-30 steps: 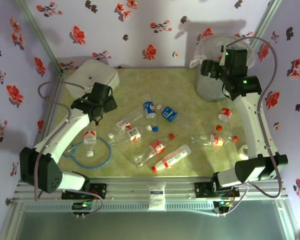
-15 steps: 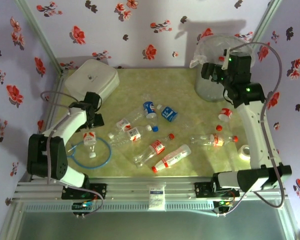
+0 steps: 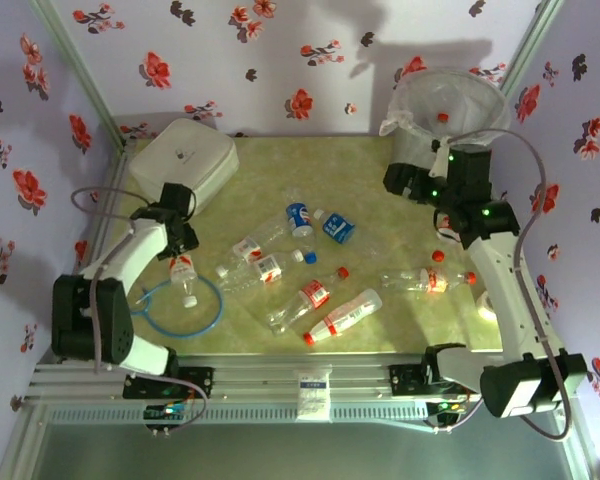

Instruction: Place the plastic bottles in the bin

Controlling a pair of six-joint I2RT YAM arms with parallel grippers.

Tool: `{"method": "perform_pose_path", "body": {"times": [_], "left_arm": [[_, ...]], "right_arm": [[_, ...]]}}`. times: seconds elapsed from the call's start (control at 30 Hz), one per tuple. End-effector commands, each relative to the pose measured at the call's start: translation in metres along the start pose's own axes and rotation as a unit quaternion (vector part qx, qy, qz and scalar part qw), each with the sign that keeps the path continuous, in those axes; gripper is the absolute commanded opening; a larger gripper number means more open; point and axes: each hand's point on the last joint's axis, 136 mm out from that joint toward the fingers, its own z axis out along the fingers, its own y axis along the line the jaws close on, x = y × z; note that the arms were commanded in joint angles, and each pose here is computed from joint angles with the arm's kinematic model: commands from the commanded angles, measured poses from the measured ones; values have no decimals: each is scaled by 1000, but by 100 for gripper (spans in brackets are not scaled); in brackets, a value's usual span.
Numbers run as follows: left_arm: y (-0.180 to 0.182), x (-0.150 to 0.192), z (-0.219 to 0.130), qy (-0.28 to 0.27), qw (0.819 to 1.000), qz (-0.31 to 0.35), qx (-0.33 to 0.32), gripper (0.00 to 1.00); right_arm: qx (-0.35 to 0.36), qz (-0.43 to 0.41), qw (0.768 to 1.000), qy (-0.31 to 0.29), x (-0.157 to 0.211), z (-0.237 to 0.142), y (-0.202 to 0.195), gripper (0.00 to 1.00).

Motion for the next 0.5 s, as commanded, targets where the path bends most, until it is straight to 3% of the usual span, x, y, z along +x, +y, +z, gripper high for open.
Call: {"method": "perform_pose_path", "body": {"times": [0.0,0.1,0.17,0.3,0.47], "left_arm": [[-3,-25,-50,-56,997,-23,53,50],[-11,-32,-81,-80,989,-47,112,49],[-30,-34,-101,-89,975,-74,188,47],[-101,-32,-137,-88,904,-133,396,47],[-148,-21,-168,-82,853,-151,492,47]], "right_arm": [[-178,14,983,32,14,-6,70,95],[-209,-34,976,55,33,-6,99,93],[-222,-70,970,69,44,-8,120,92],[-254,-102,955,117,71,2,158,89],[-290,-102,935,178,119,25,201,79]]}}
